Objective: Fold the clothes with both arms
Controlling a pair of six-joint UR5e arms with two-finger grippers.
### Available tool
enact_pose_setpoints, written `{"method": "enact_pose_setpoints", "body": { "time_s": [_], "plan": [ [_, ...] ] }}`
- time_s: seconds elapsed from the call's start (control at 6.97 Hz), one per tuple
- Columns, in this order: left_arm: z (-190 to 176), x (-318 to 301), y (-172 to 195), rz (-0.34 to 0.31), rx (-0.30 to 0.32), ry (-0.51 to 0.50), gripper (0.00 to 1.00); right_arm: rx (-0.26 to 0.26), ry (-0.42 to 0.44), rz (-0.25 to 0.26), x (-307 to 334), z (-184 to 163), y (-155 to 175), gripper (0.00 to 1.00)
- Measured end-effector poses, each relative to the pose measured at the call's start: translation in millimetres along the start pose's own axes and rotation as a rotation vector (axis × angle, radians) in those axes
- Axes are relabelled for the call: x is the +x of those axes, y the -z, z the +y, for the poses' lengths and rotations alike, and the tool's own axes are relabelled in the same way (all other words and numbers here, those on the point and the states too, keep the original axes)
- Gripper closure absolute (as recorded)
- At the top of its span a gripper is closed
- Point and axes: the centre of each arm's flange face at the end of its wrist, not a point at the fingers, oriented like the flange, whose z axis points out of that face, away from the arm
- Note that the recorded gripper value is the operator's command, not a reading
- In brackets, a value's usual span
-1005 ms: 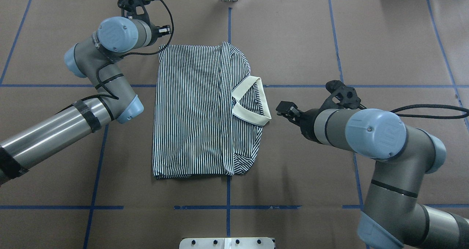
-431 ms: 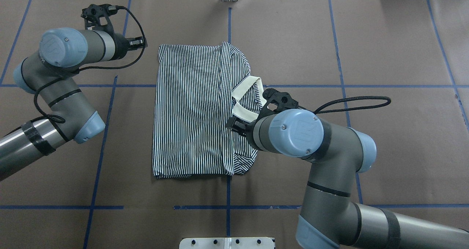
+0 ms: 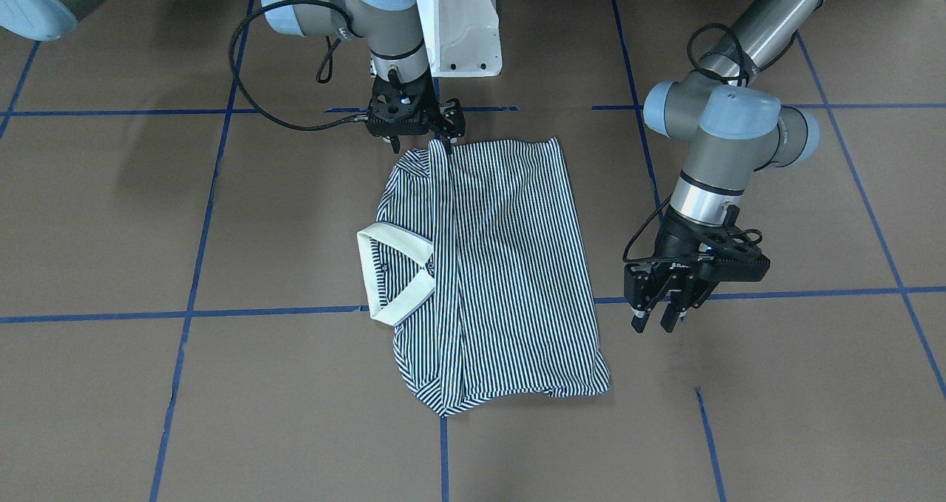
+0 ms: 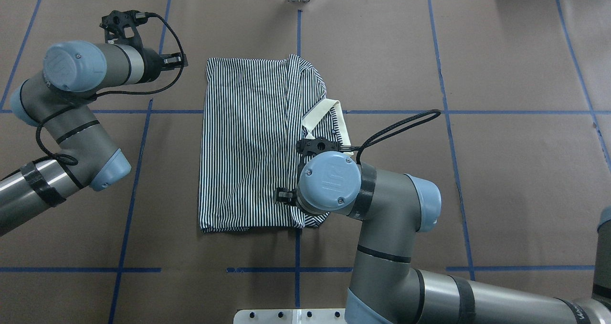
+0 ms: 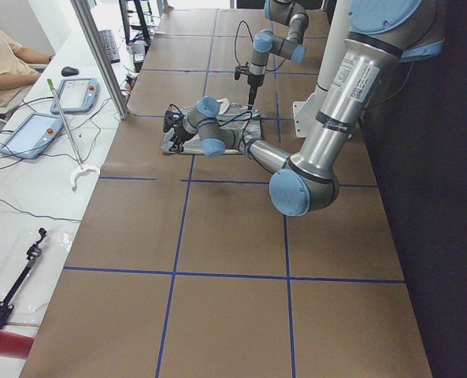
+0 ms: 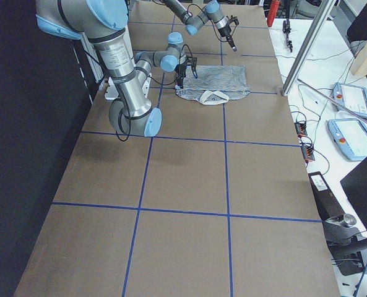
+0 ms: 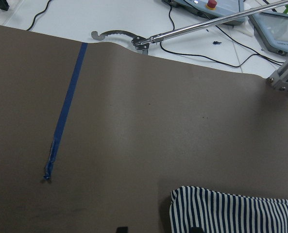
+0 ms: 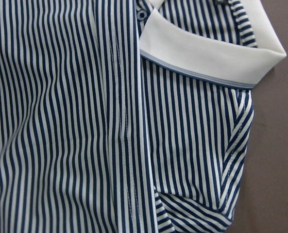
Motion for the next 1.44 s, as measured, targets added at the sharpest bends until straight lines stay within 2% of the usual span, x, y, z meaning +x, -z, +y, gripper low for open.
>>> {"method": "enact_pose_setpoints", "body": {
  "time_s": [0.14,0.29,0.57,1.0,1.44],
  "plan": [
    [1,0,0,-0.001,-0.001,0.0,0.46,-0.029,0.083,0.048,-6,2,-4,0.0],
    [2,-1,-1,-0.003,-0.002,0.0,0.46,-0.048,0.128,0.08,-16,2,-11,0.0],
    [3,-3,-2,-0.007,-0.005,0.0,0.46,-0.07,0.157,0.117,-38,-2,-27,0.0],
    [3,-1,-1,-0.004,-0.004,0.0,0.46,-0.116,0.194,0.179,-33,2,-57,0.0],
    [2,1,1,0.001,-0.002,0.006,0.46,-0.156,0.245,0.253,1,-2,-51,0.0]
  ]
}}
